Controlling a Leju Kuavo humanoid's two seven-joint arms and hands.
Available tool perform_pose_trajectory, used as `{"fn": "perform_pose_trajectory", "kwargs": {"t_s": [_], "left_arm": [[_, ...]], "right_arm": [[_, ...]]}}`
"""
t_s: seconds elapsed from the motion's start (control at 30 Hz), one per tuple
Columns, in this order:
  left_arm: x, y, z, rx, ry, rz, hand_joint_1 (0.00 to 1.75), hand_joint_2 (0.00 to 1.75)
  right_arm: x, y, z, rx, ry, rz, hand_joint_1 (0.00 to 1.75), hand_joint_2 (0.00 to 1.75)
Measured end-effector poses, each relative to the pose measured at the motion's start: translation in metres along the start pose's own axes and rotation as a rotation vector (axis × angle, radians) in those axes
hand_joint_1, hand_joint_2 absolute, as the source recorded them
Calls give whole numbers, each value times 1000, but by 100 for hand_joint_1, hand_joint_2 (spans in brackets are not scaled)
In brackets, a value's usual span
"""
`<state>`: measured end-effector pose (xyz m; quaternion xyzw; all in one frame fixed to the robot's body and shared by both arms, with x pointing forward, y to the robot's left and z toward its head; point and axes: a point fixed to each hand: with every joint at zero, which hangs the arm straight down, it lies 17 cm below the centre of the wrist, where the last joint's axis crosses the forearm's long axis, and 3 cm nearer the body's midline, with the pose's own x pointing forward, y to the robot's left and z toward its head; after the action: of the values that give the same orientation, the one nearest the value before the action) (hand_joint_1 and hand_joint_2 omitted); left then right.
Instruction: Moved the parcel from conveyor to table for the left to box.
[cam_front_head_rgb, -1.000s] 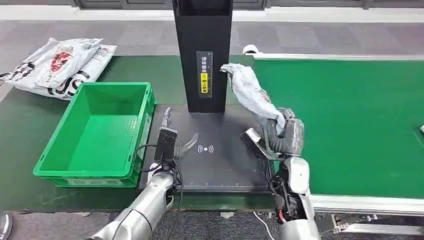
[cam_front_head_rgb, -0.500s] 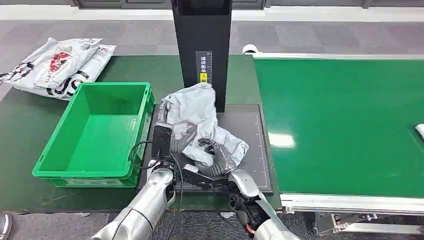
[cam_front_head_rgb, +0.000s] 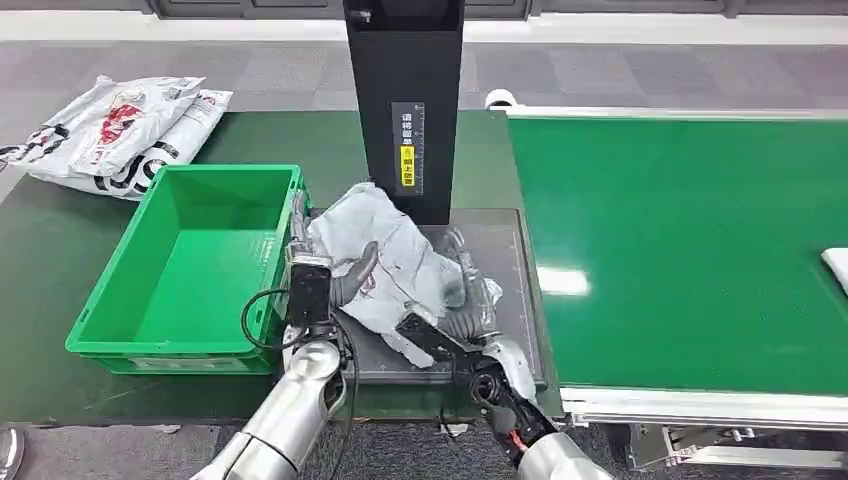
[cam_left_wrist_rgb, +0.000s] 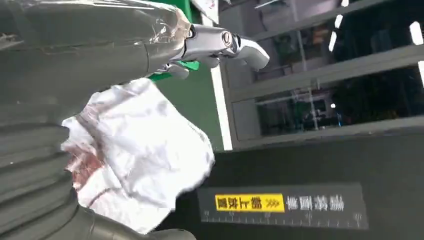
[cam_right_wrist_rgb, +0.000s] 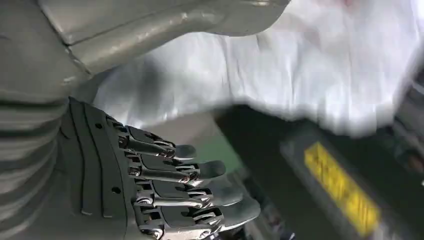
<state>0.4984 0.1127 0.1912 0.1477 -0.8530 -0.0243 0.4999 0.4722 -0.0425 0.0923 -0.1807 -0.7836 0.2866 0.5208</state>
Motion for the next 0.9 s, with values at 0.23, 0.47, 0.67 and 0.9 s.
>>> {"fn": "perform_pose_trajectory", "kwargs": {"t_s": [0.23,0.47,0.67,0.9], "left_arm": [[-10,-25,14,-120,-32,-124,0,175],[-92,-103,93,-640,251,-354,0,175],[-122,-121,137,-905,358,-504,175,175],[-136,-121,150,-1037,397,-651,175,175]], "right_arm": [[-2,-40,-12,-150,-6,-69,0,175],[-20,-115,-15,-443,71,-247,0,0],[-15,-134,-20,-484,34,-240,0,0],[-12,-134,-19,-462,6,-216,0,0]]}}
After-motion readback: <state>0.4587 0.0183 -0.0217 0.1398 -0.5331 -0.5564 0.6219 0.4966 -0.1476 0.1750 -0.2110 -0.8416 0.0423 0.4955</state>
